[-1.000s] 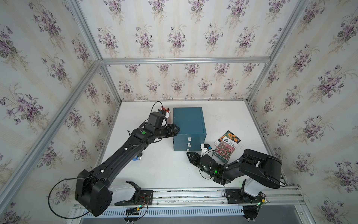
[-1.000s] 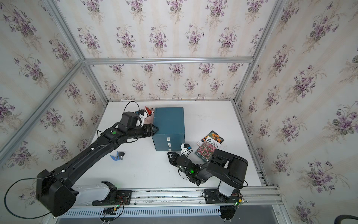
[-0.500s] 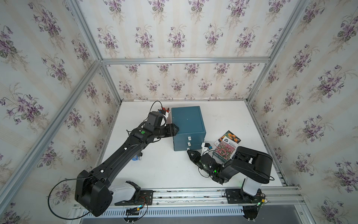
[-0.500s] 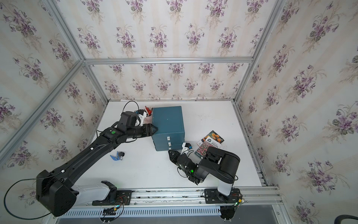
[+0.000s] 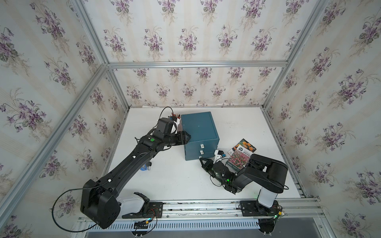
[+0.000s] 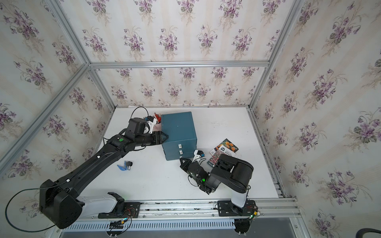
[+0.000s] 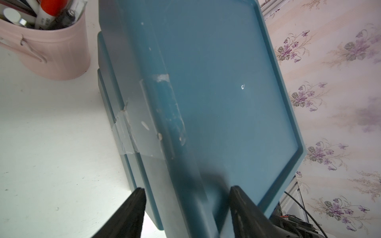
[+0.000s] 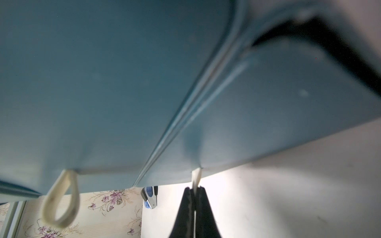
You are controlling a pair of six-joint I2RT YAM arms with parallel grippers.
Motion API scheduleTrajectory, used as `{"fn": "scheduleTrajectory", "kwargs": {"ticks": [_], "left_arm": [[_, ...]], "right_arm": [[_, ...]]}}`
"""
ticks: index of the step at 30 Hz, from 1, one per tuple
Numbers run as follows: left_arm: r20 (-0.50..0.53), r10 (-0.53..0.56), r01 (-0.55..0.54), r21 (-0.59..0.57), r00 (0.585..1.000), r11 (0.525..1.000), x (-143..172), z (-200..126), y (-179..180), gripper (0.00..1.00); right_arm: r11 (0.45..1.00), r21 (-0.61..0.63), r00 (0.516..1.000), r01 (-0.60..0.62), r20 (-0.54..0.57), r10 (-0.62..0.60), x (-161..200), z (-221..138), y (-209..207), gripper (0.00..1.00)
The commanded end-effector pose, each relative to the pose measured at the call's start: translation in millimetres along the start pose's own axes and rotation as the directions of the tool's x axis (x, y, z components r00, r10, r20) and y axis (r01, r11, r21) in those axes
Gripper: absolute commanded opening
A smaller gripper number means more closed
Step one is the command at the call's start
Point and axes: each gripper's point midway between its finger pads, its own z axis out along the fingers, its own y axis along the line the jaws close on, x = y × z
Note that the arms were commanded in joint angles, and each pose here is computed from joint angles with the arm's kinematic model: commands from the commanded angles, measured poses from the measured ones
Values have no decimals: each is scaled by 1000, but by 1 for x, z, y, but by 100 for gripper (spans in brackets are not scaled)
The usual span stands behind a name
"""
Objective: Take the seed bags out of the drawer
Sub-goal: Open the drawer in the storage box.
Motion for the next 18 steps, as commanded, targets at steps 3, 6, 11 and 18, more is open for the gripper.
{"fn": "scheduleTrajectory", "kwargs": {"ticks": [3, 6, 11, 18], "left_arm": [[-127, -35, 15, -154, 991, 988, 35, 2, 37, 67], [-124, -42, 23, -156, 991, 987, 35, 2, 37, 67], [-106, -48, 30, -162, 993, 986, 31, 0, 37, 67], [-89, -69, 52, -179, 994, 982, 29, -2, 41, 67]], "right_arm": [[996, 71, 995, 60, -87, -54, 17, -22, -17, 0], [982, 111, 981, 152, -135, -137, 29, -40, -22, 0], [953, 127, 949, 276, -190, -250, 41, -67, -20, 0], [883, 115, 869, 455, -276, -411, 61, -97, -5, 0]]}}
